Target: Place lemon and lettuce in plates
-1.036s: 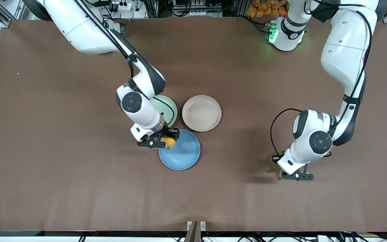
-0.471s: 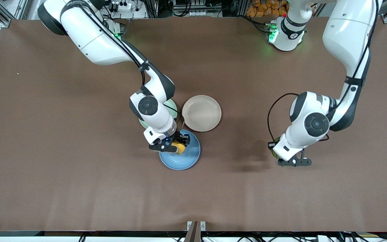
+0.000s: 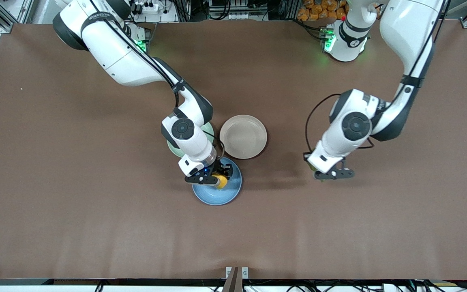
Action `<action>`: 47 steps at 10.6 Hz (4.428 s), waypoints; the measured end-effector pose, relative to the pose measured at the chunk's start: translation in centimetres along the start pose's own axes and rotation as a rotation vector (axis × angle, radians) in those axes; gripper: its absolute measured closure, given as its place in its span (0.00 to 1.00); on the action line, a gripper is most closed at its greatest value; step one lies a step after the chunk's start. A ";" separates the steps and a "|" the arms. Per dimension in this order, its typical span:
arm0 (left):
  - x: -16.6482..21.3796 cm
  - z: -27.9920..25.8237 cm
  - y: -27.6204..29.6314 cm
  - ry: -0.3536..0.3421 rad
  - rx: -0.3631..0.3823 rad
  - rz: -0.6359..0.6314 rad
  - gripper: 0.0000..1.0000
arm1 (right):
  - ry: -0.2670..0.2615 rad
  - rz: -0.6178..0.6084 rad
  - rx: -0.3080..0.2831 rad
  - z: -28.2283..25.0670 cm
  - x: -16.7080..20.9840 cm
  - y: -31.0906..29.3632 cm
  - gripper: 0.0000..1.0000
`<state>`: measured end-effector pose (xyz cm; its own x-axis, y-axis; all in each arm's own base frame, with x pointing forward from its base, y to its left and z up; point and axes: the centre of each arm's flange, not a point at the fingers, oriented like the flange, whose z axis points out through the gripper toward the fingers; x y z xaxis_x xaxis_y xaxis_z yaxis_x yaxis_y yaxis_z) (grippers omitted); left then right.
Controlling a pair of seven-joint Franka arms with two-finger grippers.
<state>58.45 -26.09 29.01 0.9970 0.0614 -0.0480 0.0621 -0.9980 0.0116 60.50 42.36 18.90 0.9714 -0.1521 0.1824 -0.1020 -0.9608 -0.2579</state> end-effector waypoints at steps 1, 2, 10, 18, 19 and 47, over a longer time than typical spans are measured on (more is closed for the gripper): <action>-1.1 -0.3 1.6 -0.013 -0.003 -0.011 0.96 | 0.015 -0.023 -0.009 -0.1 0.2 0.0 0.10; -2.0 -0.7 3.0 -0.021 -0.006 -0.022 0.96 | 0.023 -0.031 -0.013 -0.3 0.5 0.1 0.00; -9.7 0.0 12.2 -0.061 -0.001 -0.040 0.96 | -0.108 0.170 -0.098 -7.8 8.0 0.5 0.00; -16.3 1.0 19.2 -0.069 0.002 -0.004 0.96 | -0.239 -0.041 -0.218 -19.2 15.2 11.0 0.00; -16.5 0.8 20.0 -0.063 -0.011 -0.005 0.96 | -0.239 -0.084 -0.218 -20.3 16.0 12.7 0.00; 2.8 -10.0 -5.1 0.002 0.090 -0.175 0.00 | -0.220 -0.129 -0.334 -53.4 10.3 33.4 0.00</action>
<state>61.44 -20.68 38.82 0.9714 0.2340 -0.0393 0.2300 -0.9693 -0.0864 55.62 -3.71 62.87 0.9997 -0.0075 -0.0228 -0.0056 -0.9966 0.0823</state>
